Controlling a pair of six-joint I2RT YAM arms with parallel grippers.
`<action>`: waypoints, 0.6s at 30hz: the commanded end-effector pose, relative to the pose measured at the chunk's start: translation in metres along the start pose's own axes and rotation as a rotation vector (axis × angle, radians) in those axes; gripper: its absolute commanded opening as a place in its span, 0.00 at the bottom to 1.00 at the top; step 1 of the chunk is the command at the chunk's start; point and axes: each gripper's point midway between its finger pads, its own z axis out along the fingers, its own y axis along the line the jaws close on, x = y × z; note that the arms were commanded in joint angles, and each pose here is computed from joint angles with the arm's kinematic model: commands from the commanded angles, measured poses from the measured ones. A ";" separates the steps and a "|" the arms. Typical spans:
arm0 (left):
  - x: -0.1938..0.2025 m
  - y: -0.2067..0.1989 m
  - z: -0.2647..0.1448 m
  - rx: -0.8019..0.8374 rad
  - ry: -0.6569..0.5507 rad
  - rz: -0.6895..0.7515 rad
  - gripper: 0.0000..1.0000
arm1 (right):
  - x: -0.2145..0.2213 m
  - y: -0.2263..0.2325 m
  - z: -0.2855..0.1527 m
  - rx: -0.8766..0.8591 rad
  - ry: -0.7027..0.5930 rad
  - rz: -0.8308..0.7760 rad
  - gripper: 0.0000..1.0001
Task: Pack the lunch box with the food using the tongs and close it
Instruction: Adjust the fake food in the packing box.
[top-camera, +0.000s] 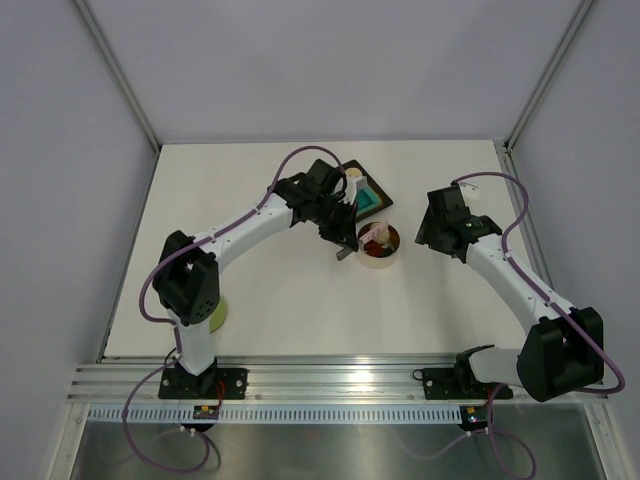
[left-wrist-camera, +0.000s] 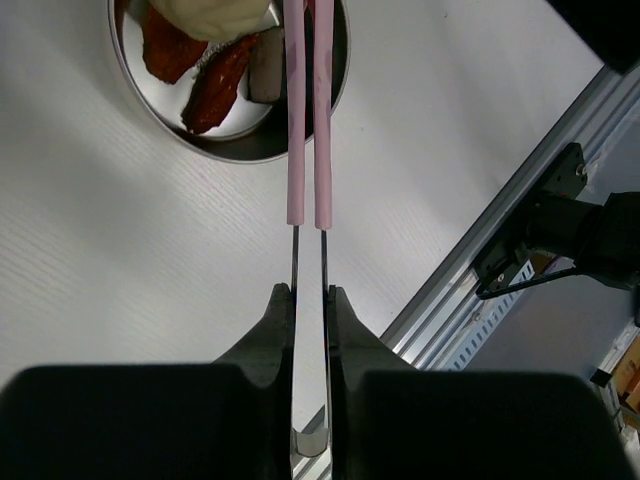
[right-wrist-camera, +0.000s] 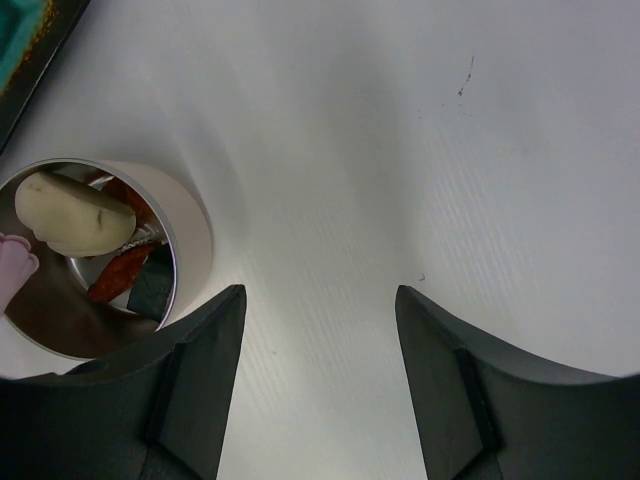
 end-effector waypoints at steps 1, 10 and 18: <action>-0.038 -0.023 -0.004 0.069 -0.102 0.045 0.00 | -0.012 -0.002 -0.004 0.003 -0.041 0.030 0.69; -0.047 -0.006 0.025 0.018 -0.053 -0.003 0.00 | -0.014 0.000 -0.005 -0.001 -0.042 0.027 0.69; -0.024 0.014 0.016 -0.088 -0.014 -0.007 0.00 | -0.014 0.002 -0.003 -0.007 -0.037 0.029 0.69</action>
